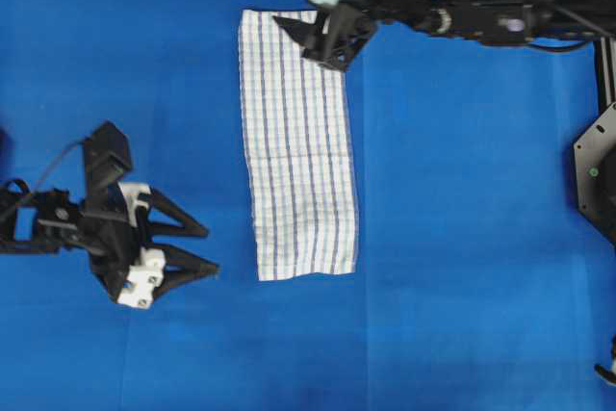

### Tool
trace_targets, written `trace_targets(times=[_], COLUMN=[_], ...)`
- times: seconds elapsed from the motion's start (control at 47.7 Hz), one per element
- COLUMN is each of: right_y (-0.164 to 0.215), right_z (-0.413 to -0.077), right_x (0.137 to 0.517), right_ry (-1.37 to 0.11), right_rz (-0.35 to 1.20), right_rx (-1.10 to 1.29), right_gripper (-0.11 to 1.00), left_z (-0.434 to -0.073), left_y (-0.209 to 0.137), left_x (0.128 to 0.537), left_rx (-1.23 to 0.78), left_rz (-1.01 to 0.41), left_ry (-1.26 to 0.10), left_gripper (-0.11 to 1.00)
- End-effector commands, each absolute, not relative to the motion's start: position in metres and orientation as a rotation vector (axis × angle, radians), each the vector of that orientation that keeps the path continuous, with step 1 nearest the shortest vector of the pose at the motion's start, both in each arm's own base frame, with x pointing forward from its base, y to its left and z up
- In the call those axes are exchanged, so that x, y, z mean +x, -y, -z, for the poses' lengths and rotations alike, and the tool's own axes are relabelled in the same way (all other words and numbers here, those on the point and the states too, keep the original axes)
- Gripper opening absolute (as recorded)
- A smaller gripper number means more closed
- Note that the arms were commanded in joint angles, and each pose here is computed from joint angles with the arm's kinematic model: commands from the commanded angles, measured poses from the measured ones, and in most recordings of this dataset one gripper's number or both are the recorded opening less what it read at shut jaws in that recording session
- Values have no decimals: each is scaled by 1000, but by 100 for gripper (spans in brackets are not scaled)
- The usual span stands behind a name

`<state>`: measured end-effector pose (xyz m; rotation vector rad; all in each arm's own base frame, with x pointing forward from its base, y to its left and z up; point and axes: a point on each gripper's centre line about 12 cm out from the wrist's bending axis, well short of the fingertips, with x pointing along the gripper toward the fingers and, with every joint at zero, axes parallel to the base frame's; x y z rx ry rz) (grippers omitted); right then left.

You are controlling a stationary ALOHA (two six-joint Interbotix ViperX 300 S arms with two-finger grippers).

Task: Fold the blue towel.
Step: 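Move both grippers up to the strip's top end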

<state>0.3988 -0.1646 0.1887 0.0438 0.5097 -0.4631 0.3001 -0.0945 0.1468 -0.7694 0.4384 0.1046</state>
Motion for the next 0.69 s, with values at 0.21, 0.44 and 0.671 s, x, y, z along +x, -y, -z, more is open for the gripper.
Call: trace_targets(times=[0.21, 0.44, 0.671], right_y=[149, 144, 148], right_z=[-216, -208, -200], right_x=[351, 333, 334], right_ry=[-443, -459, -467], right_rz=[495, 504, 530], right_rx=[38, 44, 32], right_gripper=[91, 90, 90], left_z=[-171, -178, -174], left_y=[24, -52, -98], left_x=[322, 327, 325], left_rx=[-457, -266, -176], left_rz=[-221, -409, -529], left_ry=[-322, -293, -318], left_gripper=[83, 83, 83])
